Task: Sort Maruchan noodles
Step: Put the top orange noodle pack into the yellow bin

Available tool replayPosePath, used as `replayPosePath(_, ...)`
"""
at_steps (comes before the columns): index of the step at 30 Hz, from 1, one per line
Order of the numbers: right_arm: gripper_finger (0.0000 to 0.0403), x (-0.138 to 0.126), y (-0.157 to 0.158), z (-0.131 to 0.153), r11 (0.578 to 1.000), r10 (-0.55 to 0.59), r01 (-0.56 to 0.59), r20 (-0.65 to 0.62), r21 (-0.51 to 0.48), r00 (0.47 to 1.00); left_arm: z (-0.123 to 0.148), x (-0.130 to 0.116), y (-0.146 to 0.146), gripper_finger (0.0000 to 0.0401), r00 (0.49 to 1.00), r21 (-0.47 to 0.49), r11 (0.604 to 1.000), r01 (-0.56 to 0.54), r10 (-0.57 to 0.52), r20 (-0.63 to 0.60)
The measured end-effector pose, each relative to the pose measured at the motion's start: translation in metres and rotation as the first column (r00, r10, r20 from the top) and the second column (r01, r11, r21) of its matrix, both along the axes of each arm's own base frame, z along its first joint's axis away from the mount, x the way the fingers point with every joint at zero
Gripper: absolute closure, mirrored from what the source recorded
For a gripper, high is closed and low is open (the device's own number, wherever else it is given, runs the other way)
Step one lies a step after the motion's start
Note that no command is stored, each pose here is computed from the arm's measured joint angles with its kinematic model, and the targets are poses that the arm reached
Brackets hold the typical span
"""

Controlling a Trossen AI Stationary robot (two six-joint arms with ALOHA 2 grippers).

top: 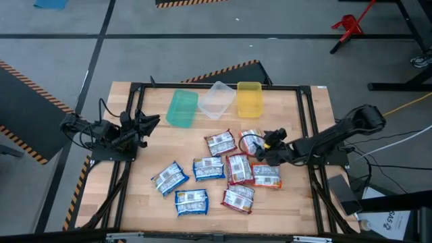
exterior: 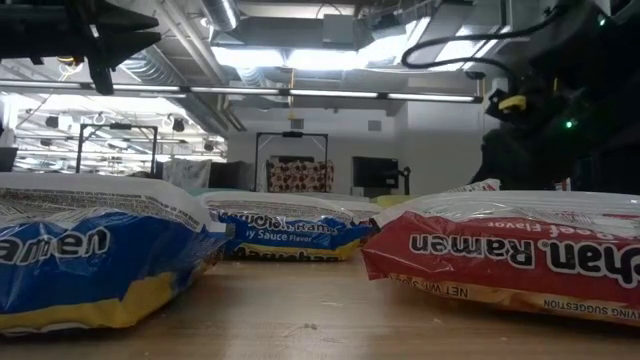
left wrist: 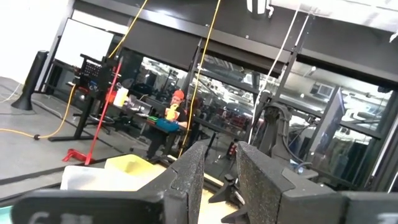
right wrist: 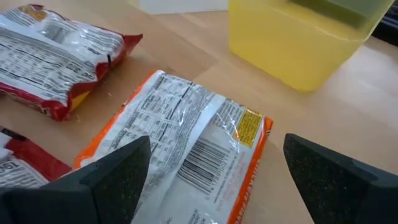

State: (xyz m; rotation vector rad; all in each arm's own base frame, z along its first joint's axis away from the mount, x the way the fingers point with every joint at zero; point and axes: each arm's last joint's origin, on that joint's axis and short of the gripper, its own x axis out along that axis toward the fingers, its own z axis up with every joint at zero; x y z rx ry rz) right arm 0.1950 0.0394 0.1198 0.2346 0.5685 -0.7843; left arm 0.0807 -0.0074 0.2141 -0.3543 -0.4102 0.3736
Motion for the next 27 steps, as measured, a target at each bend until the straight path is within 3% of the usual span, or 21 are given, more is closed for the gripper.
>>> replayPosePath(18, 0.0051, 0.013, 0.004, -0.017, 1.000, 0.001, -0.001, 0.022, -0.023, 1.000, -0.002, 0.001, 0.000, 0.0311, 1.000, 0.008, 1.000, -0.003, 0.003, -0.025)
replayPosePath(27, 0.0104, 0.018, 0.005, -0.015, 0.998, 0.031, -0.029, 0.043, -0.047, 0.999, -0.002, 0.001, 0.000, 0.0311, 1.000, 0.014, 1.000, -0.006, 0.006, -0.028)
